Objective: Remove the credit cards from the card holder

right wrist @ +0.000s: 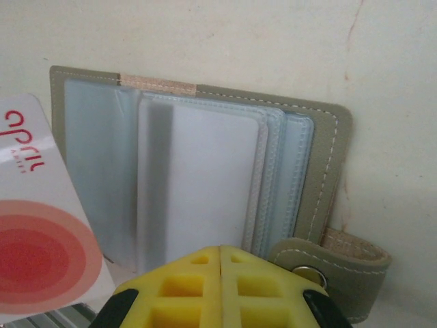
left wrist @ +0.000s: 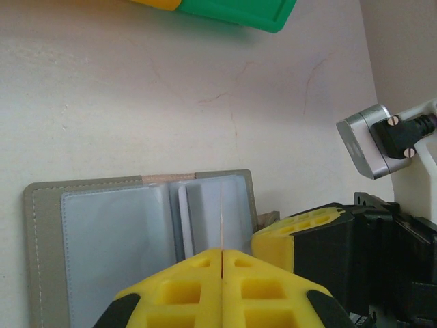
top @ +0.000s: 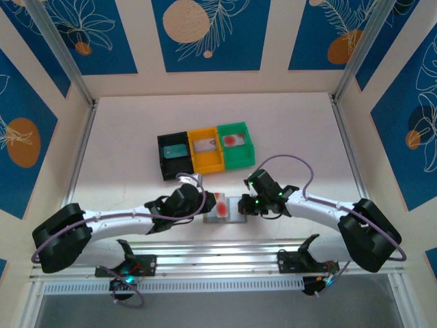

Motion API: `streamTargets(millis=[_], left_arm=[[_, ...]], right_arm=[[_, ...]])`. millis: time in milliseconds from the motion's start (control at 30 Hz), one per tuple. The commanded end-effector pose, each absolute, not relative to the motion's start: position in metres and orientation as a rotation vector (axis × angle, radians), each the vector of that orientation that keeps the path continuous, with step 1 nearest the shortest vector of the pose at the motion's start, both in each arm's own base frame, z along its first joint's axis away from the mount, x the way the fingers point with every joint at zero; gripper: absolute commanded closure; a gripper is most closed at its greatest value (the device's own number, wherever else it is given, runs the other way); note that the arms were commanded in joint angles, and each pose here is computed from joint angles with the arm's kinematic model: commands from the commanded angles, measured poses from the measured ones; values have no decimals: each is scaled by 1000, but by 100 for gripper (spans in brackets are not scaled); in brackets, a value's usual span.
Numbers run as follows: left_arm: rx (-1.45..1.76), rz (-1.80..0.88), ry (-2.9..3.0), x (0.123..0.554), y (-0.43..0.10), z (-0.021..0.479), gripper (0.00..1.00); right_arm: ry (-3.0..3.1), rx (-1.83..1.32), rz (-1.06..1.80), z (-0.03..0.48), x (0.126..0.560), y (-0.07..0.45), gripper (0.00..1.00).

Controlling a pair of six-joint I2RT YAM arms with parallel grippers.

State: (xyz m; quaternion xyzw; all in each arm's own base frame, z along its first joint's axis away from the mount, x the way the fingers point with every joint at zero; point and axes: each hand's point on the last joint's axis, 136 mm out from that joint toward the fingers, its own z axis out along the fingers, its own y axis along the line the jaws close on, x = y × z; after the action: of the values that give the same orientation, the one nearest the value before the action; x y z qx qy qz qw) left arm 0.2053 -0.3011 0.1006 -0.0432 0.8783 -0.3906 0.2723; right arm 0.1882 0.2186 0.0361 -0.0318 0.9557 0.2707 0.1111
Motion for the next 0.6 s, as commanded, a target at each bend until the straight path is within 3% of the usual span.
streamTargets(millis=[0, 200, 400, 567], left_arm=[[-77, -1012, 2358, 202, -296, 101, 100], [-69, -1027, 2347, 200, -294, 108, 100], [-21, -1102, 2320, 196, -304, 119, 100], [8, -1172, 2277, 194, -311, 130, 100]], right_arm=[[2787, -129, 815, 43, 185, 217, 100], [2666, -166, 892, 72, 187, 219, 88], [2536, -171, 937, 99, 186, 211, 48], [2436, -156, 979, 113, 182, 203, 30]])
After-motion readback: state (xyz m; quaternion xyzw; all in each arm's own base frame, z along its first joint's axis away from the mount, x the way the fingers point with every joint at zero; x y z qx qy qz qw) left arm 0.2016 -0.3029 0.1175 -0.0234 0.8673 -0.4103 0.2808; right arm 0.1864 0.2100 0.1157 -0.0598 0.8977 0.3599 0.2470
